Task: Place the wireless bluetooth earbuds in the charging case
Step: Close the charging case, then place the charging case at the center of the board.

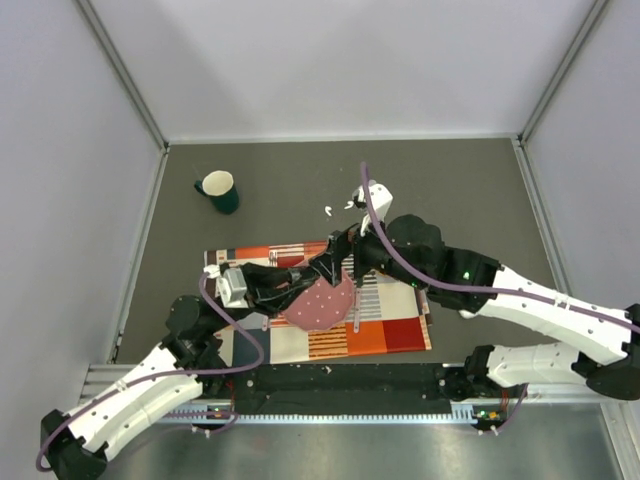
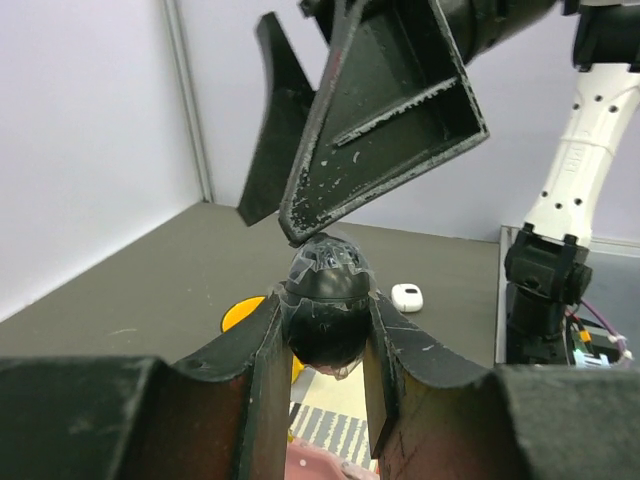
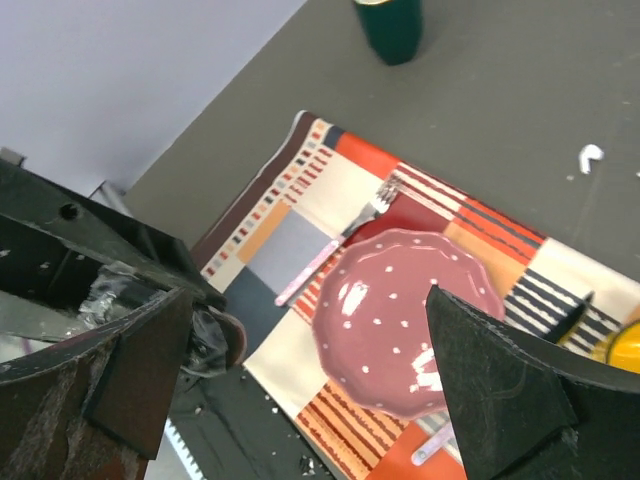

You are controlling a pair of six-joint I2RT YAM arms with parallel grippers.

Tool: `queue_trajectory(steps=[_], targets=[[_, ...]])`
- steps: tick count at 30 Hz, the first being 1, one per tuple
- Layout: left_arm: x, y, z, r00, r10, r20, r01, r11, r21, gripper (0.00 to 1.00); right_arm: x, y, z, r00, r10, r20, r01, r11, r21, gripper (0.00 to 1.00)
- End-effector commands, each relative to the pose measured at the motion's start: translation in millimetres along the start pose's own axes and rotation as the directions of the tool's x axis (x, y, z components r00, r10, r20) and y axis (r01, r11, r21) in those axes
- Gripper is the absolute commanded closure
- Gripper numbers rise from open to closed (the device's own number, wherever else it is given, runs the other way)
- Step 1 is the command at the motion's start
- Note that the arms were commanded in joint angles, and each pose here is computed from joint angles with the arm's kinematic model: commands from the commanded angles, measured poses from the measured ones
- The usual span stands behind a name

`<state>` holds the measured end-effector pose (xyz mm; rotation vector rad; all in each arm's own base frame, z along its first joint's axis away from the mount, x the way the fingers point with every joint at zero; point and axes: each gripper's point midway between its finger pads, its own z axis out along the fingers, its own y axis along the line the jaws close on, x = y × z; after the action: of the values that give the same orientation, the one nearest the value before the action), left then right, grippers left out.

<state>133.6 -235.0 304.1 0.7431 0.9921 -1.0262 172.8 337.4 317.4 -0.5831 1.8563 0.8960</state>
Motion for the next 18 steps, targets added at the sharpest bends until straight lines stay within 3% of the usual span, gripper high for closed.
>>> queue_trajectory(steps=[1,5,8,12,18], targets=[[-42,21,5,0.992,0.031,0.124,-0.016,0.993,-0.116,1.0,-1,-38,-19,0.998,-0.002,0.058,-0.01,0.978,0.209,0.01],[-32,40,4,0.998,-0.018,0.066,0.032,0.974,-0.226,1.0,-17,-74,-46,0.981,0.02,0.194,-0.091,0.926,0.367,0.01],[-21,55,2,0.998,-0.06,0.011,0.06,0.949,-0.31,1.0,-9,-87,-54,0.976,0.04,0.215,-0.126,0.908,0.4,0.01],[1,73,3,0.987,-0.145,-0.067,0.105,0.906,-0.41,1.0,3,-94,-62,0.974,0.073,0.214,-0.151,0.913,0.378,0.01],[36,105,9,0.95,-0.229,-0.211,0.076,0.827,-0.557,1.0,22,-91,-63,0.981,0.114,0.156,-0.159,0.936,0.315,0.01]])
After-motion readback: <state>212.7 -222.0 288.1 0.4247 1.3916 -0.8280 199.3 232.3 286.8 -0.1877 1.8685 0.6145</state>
